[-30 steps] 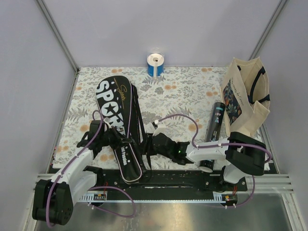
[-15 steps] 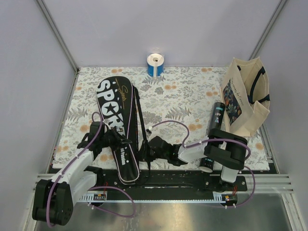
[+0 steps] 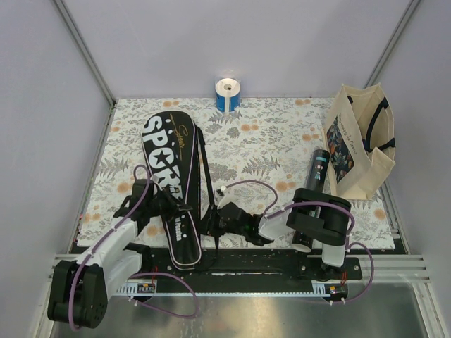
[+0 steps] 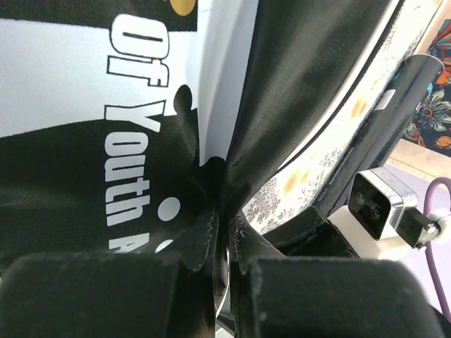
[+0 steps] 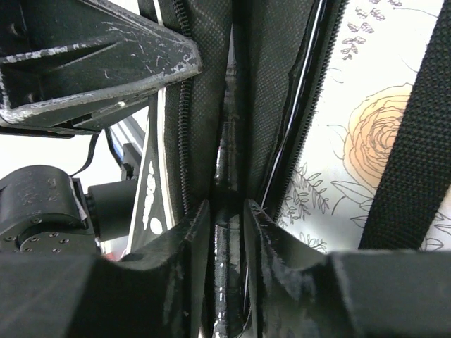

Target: Pack up the badminton gear

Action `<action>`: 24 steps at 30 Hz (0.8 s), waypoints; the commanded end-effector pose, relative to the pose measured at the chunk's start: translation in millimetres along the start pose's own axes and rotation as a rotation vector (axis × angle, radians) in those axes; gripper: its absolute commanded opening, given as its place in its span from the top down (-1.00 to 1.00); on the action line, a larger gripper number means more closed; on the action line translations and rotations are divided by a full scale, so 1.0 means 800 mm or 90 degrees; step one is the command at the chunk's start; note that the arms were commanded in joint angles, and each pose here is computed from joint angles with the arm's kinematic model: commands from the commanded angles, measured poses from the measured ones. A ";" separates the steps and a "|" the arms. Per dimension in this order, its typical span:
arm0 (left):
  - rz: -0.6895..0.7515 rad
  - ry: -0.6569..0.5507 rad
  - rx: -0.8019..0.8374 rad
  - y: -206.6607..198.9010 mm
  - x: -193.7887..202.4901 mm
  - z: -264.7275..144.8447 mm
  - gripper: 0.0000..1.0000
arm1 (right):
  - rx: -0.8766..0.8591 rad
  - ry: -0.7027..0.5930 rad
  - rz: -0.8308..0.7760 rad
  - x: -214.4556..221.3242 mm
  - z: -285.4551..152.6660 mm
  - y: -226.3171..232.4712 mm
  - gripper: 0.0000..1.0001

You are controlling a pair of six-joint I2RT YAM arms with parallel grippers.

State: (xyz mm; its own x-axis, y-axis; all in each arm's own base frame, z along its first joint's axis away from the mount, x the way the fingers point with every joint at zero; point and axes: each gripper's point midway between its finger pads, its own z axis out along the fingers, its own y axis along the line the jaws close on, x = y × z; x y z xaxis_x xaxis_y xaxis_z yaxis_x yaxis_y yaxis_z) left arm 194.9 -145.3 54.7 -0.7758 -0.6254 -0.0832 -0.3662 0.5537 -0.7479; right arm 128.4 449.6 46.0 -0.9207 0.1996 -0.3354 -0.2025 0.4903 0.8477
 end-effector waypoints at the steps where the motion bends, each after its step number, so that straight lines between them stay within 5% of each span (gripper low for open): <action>1: 0.018 0.008 -0.006 -0.012 -0.008 0.003 0.77 | -0.043 -0.049 0.008 -0.006 0.007 0.031 0.23; 9: 0.083 -0.020 -0.043 -0.024 -0.026 -0.015 0.14 | 0.016 -0.087 -0.059 -0.030 -0.031 0.024 0.03; 13: 0.143 -0.066 -0.083 -0.036 -0.049 -0.038 -0.14 | 0.054 -0.099 -0.078 -0.039 -0.046 0.017 -0.39; 24: 0.143 -0.162 -0.262 -0.007 -0.095 -0.073 -0.61 | 0.089 -0.094 -0.124 -0.055 -0.026 0.029 -0.50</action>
State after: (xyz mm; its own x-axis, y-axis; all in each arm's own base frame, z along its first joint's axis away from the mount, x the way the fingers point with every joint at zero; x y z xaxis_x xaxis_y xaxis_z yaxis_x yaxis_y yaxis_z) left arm 228.4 -94.3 113.1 -0.7518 -0.5391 -0.3797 -0.3231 0.8031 -0.5006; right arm 146.2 415.1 75.7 -0.8241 0.2105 -0.5259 -0.2880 0.6437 0.7090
